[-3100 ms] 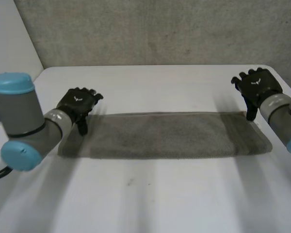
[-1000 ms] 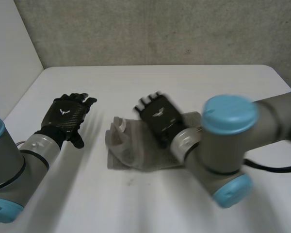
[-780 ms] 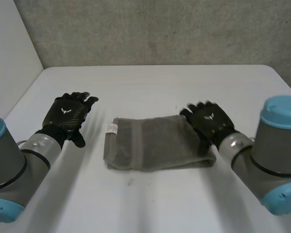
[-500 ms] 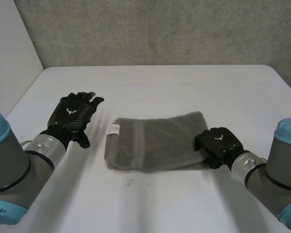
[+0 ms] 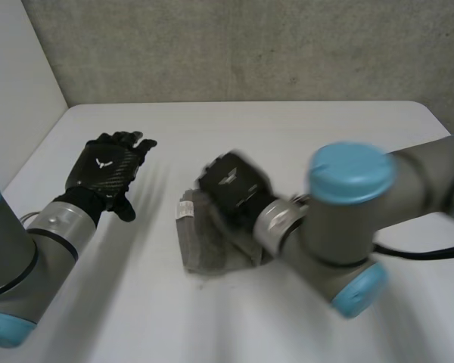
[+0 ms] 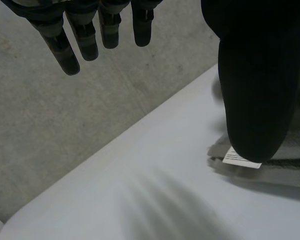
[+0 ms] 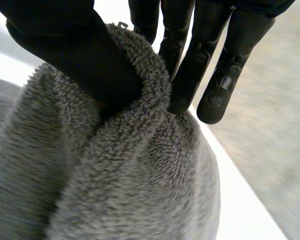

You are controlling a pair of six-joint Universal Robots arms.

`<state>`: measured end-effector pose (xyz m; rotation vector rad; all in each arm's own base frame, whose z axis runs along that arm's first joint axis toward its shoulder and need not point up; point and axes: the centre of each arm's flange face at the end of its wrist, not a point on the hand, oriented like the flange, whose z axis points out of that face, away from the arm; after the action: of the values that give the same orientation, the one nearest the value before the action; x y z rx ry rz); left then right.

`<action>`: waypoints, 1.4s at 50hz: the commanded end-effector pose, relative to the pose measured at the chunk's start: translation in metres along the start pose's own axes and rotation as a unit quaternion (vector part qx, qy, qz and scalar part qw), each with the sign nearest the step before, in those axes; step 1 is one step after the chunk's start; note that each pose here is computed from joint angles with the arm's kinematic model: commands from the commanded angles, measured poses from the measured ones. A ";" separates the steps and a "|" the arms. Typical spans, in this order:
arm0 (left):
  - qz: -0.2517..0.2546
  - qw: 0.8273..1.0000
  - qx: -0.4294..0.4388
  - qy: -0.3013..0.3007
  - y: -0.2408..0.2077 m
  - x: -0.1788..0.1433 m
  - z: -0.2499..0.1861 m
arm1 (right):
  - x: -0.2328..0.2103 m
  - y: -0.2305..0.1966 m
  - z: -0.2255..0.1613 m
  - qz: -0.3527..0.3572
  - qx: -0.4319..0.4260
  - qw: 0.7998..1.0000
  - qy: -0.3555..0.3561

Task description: Fold the towel.

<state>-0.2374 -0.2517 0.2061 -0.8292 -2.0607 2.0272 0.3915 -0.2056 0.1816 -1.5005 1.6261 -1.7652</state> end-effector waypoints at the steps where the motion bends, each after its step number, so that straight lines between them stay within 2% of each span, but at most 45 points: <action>1: -0.030 0.999 0.022 -0.013 -0.015 -0.009 0.001 | -0.051 0.014 0.003 -0.097 -0.032 0.992 -0.074; 7: -0.061 0.997 0.035 -0.015 -0.023 -0.011 0.005 | -0.034 -0.008 -0.007 -0.055 -0.015 0.997 -0.043; 9: -0.076 0.996 0.045 -0.021 -0.031 -0.013 0.008 | 0.006 -0.010 -0.015 0.016 -0.008 1.000 0.015; 10: -0.076 0.996 0.045 -0.021 -0.031 -0.013 0.008 | 0.006 -0.010 -0.015 0.016 -0.008 1.000 0.015; 12: -0.090 0.994 0.044 -0.031 -0.037 -0.015 0.011 | 0.045 -0.006 -0.030 0.087 -0.002 0.994 0.069; 13: -0.090 0.994 0.044 -0.031 -0.037 -0.015 0.011 | 0.045 -0.006 -0.030 0.088 -0.002 0.994 0.070; 14: -0.097 0.994 0.044 -0.035 -0.041 -0.015 0.013 | 0.059 -0.006 -0.039 0.118 0.001 0.989 0.091; 15: -0.097 0.994 0.044 -0.035 -0.041 -0.015 0.013 | 0.059 -0.006 -0.039 0.118 0.001 0.989 0.091; 17: -0.112 0.993 0.034 -0.017 -0.044 -0.001 0.019 | 0.080 0.001 -0.055 0.176 -0.006 0.976 0.125; 18: -0.112 0.993 0.034 -0.017 -0.044 -0.001 0.019 | 0.080 0.001 -0.055 0.176 -0.006 0.976 0.126; 20: -0.128 0.992 0.017 0.014 -0.043 0.021 0.026 | 0.101 0.023 -0.064 0.234 -0.026 0.959 0.159; 21: -0.128 0.992 0.017 0.014 -0.043 0.021 0.026 | 0.101 0.023 -0.064 0.234 -0.027 0.959 0.159; 23: -0.137 0.990 0.003 0.028 -0.040 0.032 0.029 | 0.112 0.037 -0.071 0.276 -0.042 0.944 0.177; 25: -0.153 0.986 -0.032 0.053 -0.029 0.053 0.035 | 0.115 0.040 -0.073 0.289 -0.048 0.939 0.179; 26: -0.153 0.986 -0.032 0.053 -0.029 0.053 0.035 | 0.115 0.040 -0.073 0.289 -0.048 0.939 0.179; 28: -0.162 0.981 -0.065 0.087 -0.019 0.082 0.036 | 0.117 0.043 -0.075 0.300 -0.063 0.935 0.179; 31: -0.161 0.977 -0.089 0.103 -0.006 0.101 0.037 | 0.115 0.045 -0.075 0.307 -0.072 0.934 0.168; 37: -0.154 0.978 -0.114 0.086 0.013 0.108 0.041 | 0.109 0.046 -0.068 0.309 -0.071 0.938 0.142; 45: -0.142 0.978 -0.148 0.029 0.035 0.096 0.041 | 0.094 0.053 -0.046 0.309 -0.080 0.943 0.096; 48: -0.140 0.976 -0.166 0.000 0.046 0.081 0.039 | 0.064 0.055 -0.026 0.299 -0.097 0.948 0.045; 50: -0.133 0.974 -0.183 -0.021 0.053 0.066 0.035 | 0.058 0.058 -0.019 0.295 -0.106 0.949 0.036; 61: -0.120 0.972 -0.199 -0.026 0.060 0.057 0.024 | 0.041 0.076 0.002 0.259 -0.129 0.957 0.015; 66: -0.121 0.975 -0.183 -0.024 0.048 0.056 0.023 | 0.050 0.066 0.002 0.251 -0.117 0.960 0.029; 70: -0.124 0.980 -0.153 -0.026 0.028 0.052 0.023 | 0.073 0.023 -0.011 0.231 -0.065 0.969 0.052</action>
<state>-0.2797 -0.2493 0.1401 -0.5416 -2.4774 1.5782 0.3469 -0.2651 0.1489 -0.9983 2.0716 -1.3821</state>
